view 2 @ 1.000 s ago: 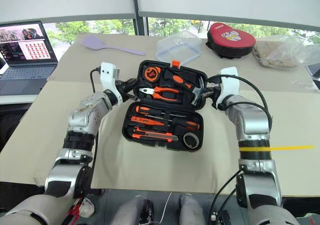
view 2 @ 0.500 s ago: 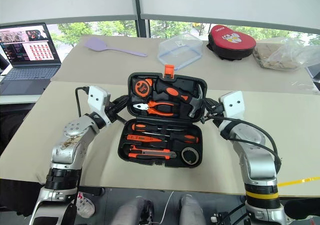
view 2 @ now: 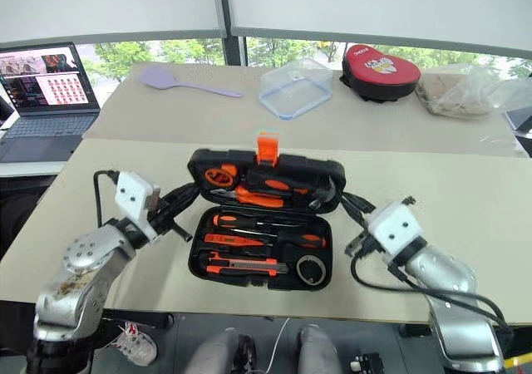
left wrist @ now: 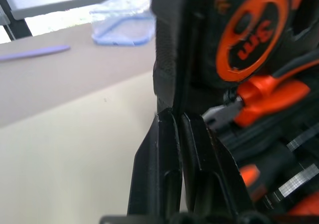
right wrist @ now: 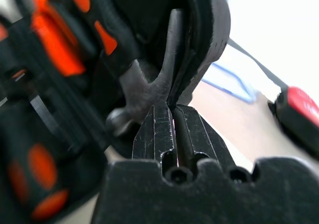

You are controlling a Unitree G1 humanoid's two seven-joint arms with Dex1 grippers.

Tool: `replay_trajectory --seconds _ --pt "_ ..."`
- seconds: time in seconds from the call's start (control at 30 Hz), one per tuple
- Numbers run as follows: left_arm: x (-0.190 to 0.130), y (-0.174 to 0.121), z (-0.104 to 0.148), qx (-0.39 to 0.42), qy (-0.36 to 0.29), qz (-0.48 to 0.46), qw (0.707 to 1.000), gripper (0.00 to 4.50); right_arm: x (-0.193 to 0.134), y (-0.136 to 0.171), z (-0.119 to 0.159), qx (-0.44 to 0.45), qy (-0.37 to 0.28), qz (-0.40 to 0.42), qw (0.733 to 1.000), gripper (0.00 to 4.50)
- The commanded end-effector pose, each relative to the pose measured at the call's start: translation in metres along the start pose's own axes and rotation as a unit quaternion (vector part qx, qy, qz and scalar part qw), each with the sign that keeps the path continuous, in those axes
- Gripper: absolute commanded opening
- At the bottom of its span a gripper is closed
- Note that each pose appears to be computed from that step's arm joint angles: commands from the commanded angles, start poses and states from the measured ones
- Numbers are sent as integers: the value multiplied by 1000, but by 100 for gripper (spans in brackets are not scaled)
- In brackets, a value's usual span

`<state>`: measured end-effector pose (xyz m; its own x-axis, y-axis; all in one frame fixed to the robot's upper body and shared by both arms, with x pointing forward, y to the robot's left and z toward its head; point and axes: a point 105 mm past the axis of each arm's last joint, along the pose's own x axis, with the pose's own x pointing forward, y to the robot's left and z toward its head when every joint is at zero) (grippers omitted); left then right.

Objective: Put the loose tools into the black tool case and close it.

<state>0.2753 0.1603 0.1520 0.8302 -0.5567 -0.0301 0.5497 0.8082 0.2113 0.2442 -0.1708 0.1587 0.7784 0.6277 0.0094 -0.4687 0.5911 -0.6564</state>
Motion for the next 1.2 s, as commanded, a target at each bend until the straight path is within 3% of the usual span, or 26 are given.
replay_trajectory --seconds 0.03,0.07,0.3,0.33,0.4,0.5,0.53,0.67,0.77,0.87,1.0,1.2 --pt "-28 2 -6 8 25 13 1000 35 -24 27 23 -53 -41 76 995 2" --pt "-36 1 -10 8 36 12 999 71 -33 37 25 -44 -40 99 993 0" --pt "-94 -1 -44 -2 143 -32 989 314 -86 68 20 6 32 221 975 238" --pt "-103 0 -50 -8 163 -43 986 346 -94 73 16 21 50 245 968 241" --pt "-111 5 -60 -7 193 -70 979 346 -106 83 11 42 69 295 952 241" --pt "-92 23 -59 29 184 -92 978 346 -108 93 11 43 63 343 936 241" --pt "-78 33 -55 41 171 -91 980 351 -106 96 11 40 60 354 932 214" --pt "-40 53 -40 70 134 -106 983 253 -97 99 10 36 48 376 925 109" --pt "-5 60 -30 90 115 -135 980 139 -84 100 8 25 41 384 922 3" --pt "31 49 -21 124 95 -191 969 17 -74 105 10 19 26 400 916 0" --pt "67 39 -14 149 81 -223 960 6 -65 109 10 19 19 406 913 0" --pt "86 8 -15 170 79 -309 932 6 -48 106 8 12 17 380 925 0"
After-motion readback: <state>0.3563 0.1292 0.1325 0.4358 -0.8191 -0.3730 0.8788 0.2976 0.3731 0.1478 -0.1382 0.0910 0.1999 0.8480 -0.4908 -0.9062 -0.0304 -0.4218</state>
